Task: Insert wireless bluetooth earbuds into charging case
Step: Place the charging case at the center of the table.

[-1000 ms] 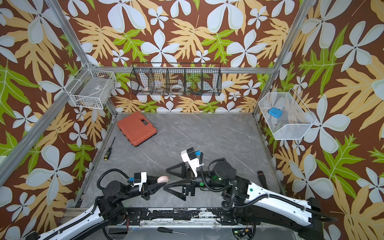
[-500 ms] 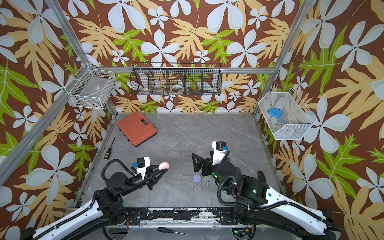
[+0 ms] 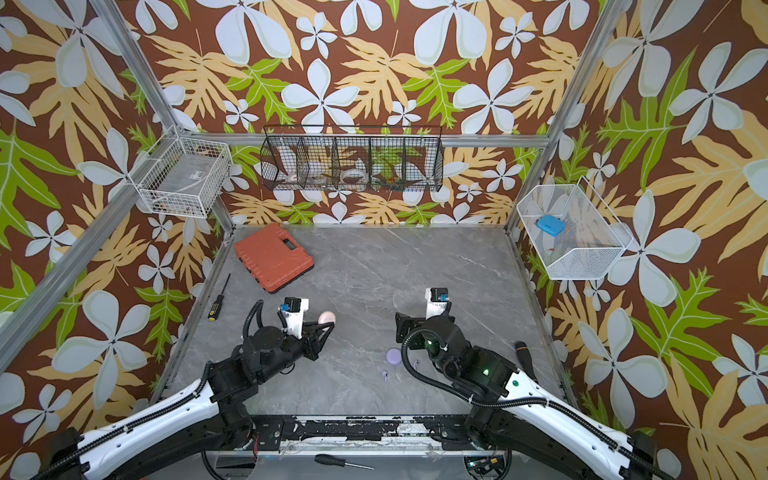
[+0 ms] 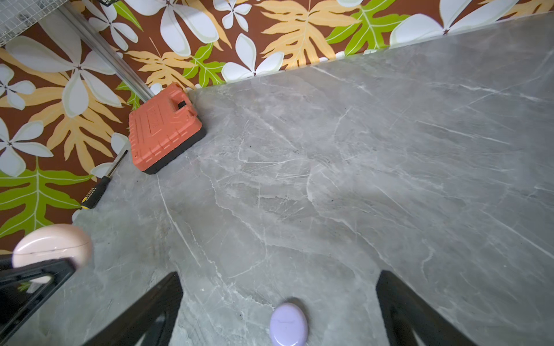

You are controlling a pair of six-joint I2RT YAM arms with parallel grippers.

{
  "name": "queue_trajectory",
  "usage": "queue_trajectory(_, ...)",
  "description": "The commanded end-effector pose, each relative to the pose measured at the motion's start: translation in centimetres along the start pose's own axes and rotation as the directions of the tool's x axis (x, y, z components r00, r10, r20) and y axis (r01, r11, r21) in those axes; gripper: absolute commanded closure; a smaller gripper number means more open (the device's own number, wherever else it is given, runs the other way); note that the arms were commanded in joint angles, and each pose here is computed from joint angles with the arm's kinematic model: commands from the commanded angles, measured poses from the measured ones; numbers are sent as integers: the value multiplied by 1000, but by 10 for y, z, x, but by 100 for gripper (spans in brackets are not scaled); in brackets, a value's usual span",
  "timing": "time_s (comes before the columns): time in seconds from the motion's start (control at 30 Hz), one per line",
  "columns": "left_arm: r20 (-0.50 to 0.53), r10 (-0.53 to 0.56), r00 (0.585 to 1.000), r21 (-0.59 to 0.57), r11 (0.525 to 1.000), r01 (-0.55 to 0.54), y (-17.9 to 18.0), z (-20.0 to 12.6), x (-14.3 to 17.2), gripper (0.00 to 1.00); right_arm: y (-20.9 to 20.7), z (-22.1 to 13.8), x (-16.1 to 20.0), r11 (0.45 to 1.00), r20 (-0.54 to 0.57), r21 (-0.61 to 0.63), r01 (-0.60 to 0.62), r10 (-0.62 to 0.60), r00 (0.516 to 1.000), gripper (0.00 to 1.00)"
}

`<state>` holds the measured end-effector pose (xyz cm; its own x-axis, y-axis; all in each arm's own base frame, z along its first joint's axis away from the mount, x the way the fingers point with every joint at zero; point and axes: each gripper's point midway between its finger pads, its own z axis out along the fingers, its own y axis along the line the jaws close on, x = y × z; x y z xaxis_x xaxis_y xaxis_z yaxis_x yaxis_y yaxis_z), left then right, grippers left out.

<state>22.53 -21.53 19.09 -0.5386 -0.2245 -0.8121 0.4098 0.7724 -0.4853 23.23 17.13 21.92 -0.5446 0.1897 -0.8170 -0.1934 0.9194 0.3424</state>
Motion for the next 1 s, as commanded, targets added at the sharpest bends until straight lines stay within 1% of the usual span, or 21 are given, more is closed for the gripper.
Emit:
queue_trajectory(0.0,38,-45,998,-59,997,47,10,4,-7,100,15,6,3,998,-23,-63,-7,6,1000,0)
queue_trajectory(0.17,18,-72,997,-105,992,73,27,17,2,100,19,13,16,997,-73,-82,-11,5,997,0)
queue_trajectory(0.27,-11,-93,996,-118,989,91,35,25,8,100,19,13,19,995,-72,-96,-42,35,997,0)
queue_trajectory(0.47,-74,-90,993,-184,980,75,52,40,24,100,21,11,29,986,-89,-139,-88,76,993,0)
queue_trajectory(0.57,-112,-108,988,-210,974,83,59,48,33,100,19,10,34,984,-98,-147,-99,85,992,0)
queue_trajectory(0.77,-161,-126,979,-237,968,86,67,59,40,100,18,6,39,978,-102,-170,-121,105,989,0)
queue_trajectory(0.97,-239,-155,959,-274,958,87,79,69,58,100,17,7,48,974,-124,-185,-130,108,986,0)
